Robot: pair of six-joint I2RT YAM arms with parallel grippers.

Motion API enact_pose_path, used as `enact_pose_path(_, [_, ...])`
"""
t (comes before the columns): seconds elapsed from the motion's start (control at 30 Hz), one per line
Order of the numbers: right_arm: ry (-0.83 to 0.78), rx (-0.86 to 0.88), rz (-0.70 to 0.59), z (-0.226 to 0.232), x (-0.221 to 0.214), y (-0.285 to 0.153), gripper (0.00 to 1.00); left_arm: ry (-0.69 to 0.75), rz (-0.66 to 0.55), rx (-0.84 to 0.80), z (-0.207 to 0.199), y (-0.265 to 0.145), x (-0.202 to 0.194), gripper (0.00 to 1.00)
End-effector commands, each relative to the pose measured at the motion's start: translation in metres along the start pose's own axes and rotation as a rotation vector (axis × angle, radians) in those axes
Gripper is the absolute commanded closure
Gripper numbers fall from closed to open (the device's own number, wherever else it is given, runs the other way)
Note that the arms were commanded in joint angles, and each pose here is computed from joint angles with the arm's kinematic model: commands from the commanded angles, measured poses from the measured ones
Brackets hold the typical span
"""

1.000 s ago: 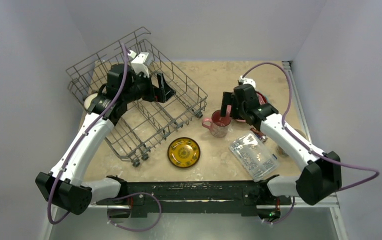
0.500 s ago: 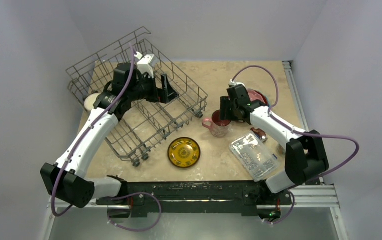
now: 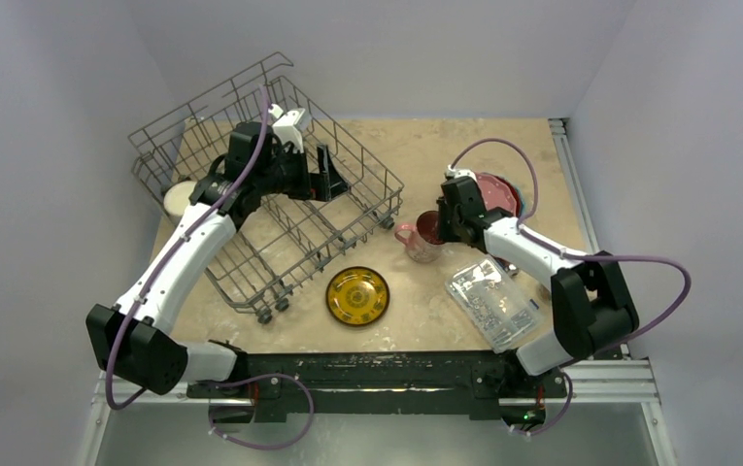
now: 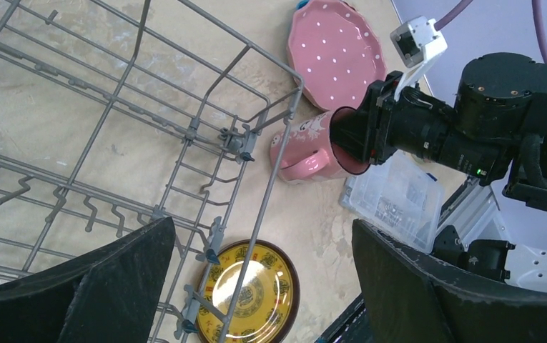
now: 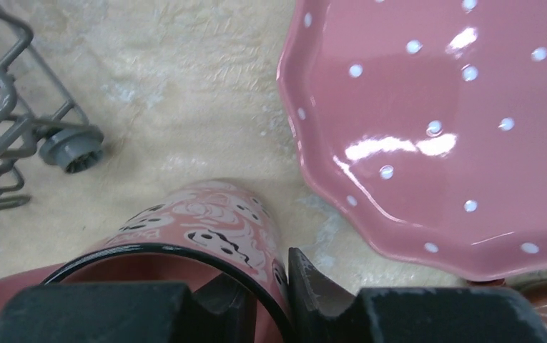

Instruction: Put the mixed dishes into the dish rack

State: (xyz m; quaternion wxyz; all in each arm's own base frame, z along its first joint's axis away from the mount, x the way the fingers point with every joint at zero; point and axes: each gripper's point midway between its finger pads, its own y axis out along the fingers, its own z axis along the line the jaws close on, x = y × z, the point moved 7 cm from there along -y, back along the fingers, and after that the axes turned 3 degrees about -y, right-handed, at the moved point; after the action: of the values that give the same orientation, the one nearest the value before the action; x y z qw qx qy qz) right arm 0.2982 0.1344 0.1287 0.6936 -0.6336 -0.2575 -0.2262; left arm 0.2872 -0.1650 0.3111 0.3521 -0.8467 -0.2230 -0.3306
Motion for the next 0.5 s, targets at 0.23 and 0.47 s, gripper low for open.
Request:
enact_pose_path(0.23, [0.086, 0.09, -0.338, -0.006, 0.036, -0.08, 1.0, 0.023, -0.005, -0.091, -0.015, -0.004, 0.012, 0.07])
enact_pose_path(0.47, [0.09, 0.211, -0.621, -0.013, 0.06, -0.166, 1.0, -0.002, 0.009, -0.259, -0.032, -0.003, 0.01, 0.08])
